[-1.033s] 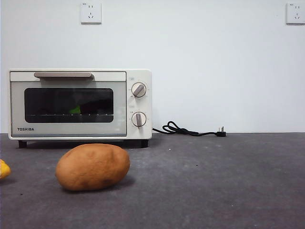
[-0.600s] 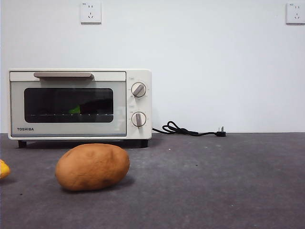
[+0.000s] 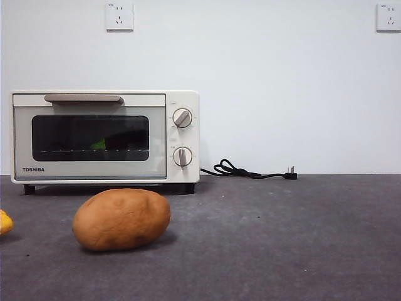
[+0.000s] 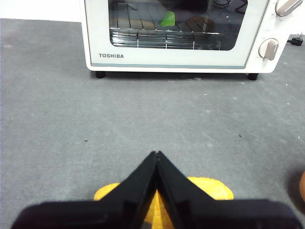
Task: Take the eggplant from the table,put the eggplant in the oven
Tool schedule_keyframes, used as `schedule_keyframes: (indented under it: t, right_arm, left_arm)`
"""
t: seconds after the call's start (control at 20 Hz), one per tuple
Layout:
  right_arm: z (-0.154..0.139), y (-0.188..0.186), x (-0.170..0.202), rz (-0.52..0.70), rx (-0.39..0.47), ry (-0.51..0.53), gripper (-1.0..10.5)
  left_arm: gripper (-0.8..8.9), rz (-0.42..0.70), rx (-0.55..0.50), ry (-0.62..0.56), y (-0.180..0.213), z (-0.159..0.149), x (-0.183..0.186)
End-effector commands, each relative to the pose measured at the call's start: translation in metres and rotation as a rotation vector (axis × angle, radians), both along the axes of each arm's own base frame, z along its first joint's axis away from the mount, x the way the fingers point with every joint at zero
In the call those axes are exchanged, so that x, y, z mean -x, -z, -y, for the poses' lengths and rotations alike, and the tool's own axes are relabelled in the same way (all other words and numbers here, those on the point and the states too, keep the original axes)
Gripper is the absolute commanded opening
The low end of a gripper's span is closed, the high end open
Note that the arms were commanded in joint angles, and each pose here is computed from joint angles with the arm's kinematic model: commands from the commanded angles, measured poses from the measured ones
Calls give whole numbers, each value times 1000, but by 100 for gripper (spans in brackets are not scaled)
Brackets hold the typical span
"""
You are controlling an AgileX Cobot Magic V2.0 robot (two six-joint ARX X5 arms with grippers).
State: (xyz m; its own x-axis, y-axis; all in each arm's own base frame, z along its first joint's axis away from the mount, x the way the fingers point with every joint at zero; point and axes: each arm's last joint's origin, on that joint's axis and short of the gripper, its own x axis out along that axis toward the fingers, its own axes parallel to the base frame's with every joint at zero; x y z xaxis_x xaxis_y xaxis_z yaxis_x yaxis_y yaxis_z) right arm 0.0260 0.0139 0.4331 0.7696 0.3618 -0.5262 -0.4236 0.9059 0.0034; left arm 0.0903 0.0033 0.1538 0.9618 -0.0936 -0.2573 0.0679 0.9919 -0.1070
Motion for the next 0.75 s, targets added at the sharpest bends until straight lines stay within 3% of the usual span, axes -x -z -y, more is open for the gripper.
schedule_keyframes:
  t: [0.05,0.65,0.75]
  right_arm:
    - [0,4,0,-24,18,7,1]
    - [0,4,0,-23,20,5,1]
    - [1,4,0,5,69,10,1]
  left_arm:
    - [-4,-5,7,-7,2,0,-1]
    - [-4,-7,7,-7,2,0,-1]
    - [-4,-7,7,-7,2,0,-1]
